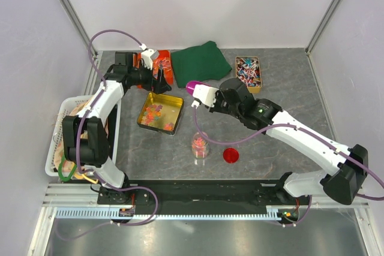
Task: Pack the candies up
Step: Place the storage box at the center of the board, then adjust the spatula.
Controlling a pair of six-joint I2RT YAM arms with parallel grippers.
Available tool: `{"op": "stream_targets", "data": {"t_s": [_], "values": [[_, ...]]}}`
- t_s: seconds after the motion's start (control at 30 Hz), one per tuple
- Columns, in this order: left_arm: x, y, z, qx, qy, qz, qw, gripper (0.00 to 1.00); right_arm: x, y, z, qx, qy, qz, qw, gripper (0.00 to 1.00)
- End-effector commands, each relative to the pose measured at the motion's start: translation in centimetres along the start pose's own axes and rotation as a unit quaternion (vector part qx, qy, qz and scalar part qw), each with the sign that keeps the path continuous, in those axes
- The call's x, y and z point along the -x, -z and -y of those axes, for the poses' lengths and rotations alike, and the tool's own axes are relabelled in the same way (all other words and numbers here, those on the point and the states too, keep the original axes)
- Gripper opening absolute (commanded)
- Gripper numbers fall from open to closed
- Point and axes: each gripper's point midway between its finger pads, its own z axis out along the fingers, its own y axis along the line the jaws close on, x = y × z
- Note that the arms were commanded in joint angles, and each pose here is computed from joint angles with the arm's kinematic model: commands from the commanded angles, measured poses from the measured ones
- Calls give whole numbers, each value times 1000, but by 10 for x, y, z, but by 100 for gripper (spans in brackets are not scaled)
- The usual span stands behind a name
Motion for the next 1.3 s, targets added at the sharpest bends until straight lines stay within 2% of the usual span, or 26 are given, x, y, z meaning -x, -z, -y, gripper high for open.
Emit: {"op": "stream_targets", "data": {"t_s": [0.0, 0.43, 0.57, 0.73, 1.0, 1.07, 1.17, 1.2, 1.27], "values": [[19, 13, 56, -158, 31, 13, 987, 100, 20, -4, 31, -80, -42, 41, 995, 0], [53, 21, 100, -351, 86, 24, 932, 99, 17, -20, 36, -103, -51, 32, 993, 0], [57, 16, 104, -359, 100, 15, 928, 96, 20, -28, 26, -92, -44, 32, 994, 0], [60, 2, 108, -359, 101, 6, 928, 88, 28, -34, 11, -79, -27, 33, 996, 0], [48, -19, 121, -375, 107, -18, 921, 80, 36, -35, 12, -84, -29, 36, 995, 0], [44, -22, 123, -379, 112, -24, 918, 76, 37, -35, 12, -84, -28, 39, 995, 0], [40, -26, 128, -386, 115, -32, 915, 60, 35, -35, 11, -85, -28, 36, 995, 0], [39, -28, 131, -389, 114, -34, 913, 49, 36, -34, 11, -85, -28, 38, 995, 0], [39, -29, 133, -392, 112, -36, 913, 39, 36, -34, 9, -84, -28, 39, 995, 0]]}}
